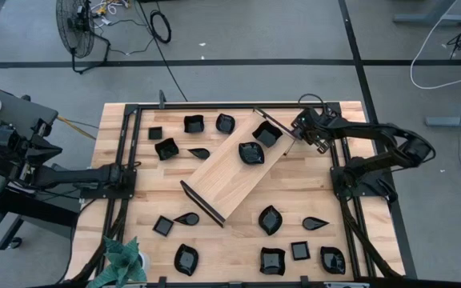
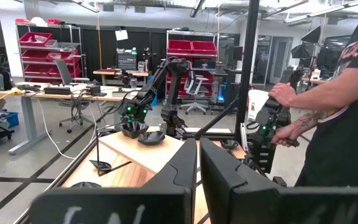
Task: Pick & Place Mini shaped plates
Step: Put the black square shaped plate on the shelf
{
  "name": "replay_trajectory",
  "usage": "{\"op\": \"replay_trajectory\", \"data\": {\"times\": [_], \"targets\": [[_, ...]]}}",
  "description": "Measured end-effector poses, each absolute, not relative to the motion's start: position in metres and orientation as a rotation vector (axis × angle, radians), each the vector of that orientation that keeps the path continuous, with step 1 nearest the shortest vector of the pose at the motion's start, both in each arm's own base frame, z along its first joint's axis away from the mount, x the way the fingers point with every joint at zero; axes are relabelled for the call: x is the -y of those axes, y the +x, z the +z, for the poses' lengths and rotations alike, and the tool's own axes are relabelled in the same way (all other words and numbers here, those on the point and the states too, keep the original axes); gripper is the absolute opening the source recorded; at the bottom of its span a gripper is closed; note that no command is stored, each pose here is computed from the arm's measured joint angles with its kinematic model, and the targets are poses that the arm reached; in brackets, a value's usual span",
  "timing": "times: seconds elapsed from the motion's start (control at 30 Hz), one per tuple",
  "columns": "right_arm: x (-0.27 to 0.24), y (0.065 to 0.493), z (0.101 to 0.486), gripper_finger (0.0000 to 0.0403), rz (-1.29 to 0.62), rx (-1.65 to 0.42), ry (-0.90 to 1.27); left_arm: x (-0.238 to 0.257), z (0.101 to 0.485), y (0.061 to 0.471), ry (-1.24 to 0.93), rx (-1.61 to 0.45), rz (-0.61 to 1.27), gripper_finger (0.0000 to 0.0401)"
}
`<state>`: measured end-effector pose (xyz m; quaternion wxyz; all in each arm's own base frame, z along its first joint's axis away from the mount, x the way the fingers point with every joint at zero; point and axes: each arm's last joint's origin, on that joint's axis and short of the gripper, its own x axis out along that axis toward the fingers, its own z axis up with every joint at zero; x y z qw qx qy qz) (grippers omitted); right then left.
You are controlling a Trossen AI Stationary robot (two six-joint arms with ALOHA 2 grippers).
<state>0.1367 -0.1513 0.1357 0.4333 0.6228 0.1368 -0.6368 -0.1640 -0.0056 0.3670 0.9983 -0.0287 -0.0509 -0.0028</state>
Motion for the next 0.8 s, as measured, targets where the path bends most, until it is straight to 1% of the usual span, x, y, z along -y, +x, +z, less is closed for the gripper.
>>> {"op": "replay_trajectory", "data": {"times": [0.6,0.7,0.8], "targets": [[0.145,0.127,0.172,0.0000,-1.496,-0.133,1.502,0.006,0.367,-0.164,-0.057,0.102,-0.006,0.0025],[0.144,0.125,0.187,0.0000,-1.497,-0.102,1.465,0.006,0.367,-0.164,-0.057,0.102,-0.005,0.0025],[0.147,0.122,0.206,0.0000,-1.499,-0.084,1.382,0.006,0.367,-0.164,-0.057,0.102,-0.006,0.0025]]}}
